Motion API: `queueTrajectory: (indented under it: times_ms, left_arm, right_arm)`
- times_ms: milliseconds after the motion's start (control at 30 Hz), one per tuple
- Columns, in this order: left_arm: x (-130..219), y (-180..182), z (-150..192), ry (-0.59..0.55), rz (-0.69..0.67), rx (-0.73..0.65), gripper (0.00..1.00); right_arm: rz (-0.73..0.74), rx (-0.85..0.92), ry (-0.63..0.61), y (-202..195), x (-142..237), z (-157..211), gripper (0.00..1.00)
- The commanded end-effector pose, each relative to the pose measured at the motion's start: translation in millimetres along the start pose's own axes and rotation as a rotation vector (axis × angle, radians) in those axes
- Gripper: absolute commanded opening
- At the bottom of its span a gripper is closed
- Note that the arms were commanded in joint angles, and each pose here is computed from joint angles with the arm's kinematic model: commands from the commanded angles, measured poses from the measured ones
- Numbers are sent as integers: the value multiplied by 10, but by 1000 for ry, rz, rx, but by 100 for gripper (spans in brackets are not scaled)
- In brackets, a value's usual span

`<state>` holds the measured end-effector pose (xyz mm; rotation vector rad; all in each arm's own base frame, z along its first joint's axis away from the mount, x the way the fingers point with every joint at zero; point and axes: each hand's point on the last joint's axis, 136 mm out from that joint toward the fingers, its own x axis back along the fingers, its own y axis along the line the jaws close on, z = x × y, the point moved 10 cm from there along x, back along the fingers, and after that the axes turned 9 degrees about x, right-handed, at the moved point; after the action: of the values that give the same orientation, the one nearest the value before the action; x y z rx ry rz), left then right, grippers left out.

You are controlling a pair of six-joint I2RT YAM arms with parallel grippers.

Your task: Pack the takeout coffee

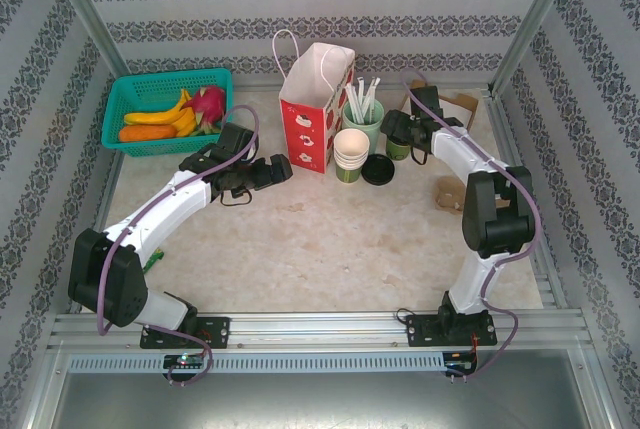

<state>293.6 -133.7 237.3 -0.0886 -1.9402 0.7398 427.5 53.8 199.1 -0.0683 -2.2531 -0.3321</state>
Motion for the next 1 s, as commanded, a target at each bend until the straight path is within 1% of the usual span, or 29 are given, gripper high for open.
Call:
queueTrajectory:
  times_ms: [0,233,300,467,600,733,800,967]
  left_arm:
    - [59,-26,-6,-18,24,-3,100]
    - [81,-52,-16,-16,33,-12,100]
    - [113,-86,-34,-19,47,-13,100]
    - [242,-298,-159,-39,125,-17,100]
    - [348,-514,-324,-46,138,12,100]
    - [332,-739,-449,16,193,41,100]
    - [316,-843,-495,39,222,47,100]
    - [348,-1012,-593,-4,264,100,100]
  right_arm:
    - [-29,10,-49,56,208,-123,95]
    - [-31,2,-69,53,315,-139,96]
    - [-22,-13,-87,48,399,-141,98]
    - [10,-48,-143,-23,695,-75,98]
    - [37,-82,-182,-126,973,101,98]
    - [74,-112,-220,-275,1225,368,98]
    - [84,-110,-220,-339,1321,504,98]
    - [98,-129,-227,-464,1485,775,98]
